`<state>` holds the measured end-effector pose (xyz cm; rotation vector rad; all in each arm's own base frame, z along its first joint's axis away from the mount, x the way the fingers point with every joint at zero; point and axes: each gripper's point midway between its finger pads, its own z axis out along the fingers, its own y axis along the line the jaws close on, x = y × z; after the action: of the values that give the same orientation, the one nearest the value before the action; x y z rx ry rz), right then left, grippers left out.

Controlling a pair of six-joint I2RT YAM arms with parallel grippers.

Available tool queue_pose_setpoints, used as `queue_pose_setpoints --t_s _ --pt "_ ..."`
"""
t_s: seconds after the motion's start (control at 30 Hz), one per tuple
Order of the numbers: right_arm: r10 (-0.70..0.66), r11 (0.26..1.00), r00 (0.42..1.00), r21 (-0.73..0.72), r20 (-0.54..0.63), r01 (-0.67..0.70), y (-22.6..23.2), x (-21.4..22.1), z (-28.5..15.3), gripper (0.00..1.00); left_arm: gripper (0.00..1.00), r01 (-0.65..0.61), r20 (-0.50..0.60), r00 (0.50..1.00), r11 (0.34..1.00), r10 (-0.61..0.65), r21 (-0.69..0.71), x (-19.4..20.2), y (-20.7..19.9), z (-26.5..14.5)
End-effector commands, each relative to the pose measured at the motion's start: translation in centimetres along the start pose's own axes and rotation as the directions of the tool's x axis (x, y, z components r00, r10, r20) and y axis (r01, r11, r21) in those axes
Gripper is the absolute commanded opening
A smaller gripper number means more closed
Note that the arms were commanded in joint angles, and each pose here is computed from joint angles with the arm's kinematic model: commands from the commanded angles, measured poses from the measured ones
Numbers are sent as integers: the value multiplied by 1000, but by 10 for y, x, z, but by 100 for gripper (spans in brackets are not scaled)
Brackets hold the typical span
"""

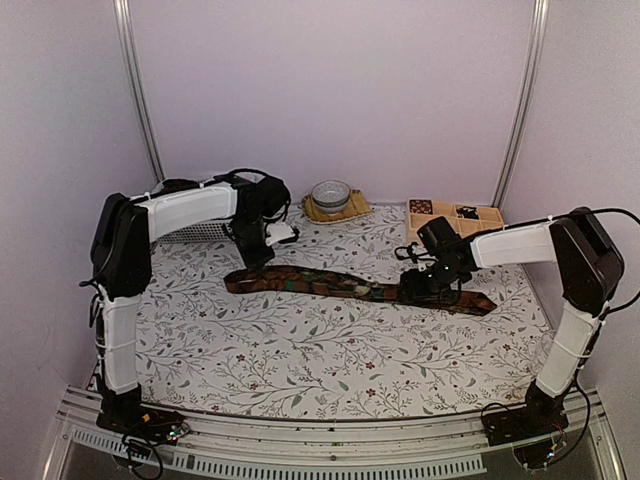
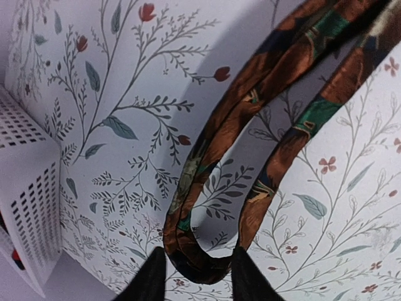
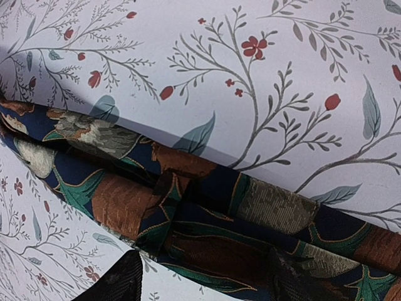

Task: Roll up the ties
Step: Flatten out the tie at the center of the board.

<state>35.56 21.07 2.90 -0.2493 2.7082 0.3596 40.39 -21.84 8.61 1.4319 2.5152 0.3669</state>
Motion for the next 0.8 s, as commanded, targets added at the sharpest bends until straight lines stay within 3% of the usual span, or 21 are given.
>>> queue_pose_setpoints --t_s 0.0,0.07,0.13,0.23,0.33,0.5,0.77 --pt "-25 999 1000 21 -15 25 -1 0 -6 68 55 21 -44 999 998 -24 -51 9 19 10" --pt "-33 999 999 22 -6 34 0 -3 -11 70 81 8 -19 1000 999 -9 -37 14 12 12" --pt "-50 998 999 38 1 50 -2 -6 -15 71 98 -19 20 1000 999 19 -33 17 5 7" --pt "-59 997 998 42 3 59 -2 -8 -18 72 100 -142 47 988 988 145 -54 20 -10 11" --pt "-56 998 998 20 5 56 2 -8 -21 73 100 -230 143 960 969 242 -90 6 -15 4" --pt "-54 998 999 39 7 54 -2 -5 -26 73 100 -316 215 920 944 329 -96 -14 -15 9" --pt "-53 998 998 36 21 52 -2 -4 -35 74 100 -356 211 910 934 356 -38 -19 -18 44"
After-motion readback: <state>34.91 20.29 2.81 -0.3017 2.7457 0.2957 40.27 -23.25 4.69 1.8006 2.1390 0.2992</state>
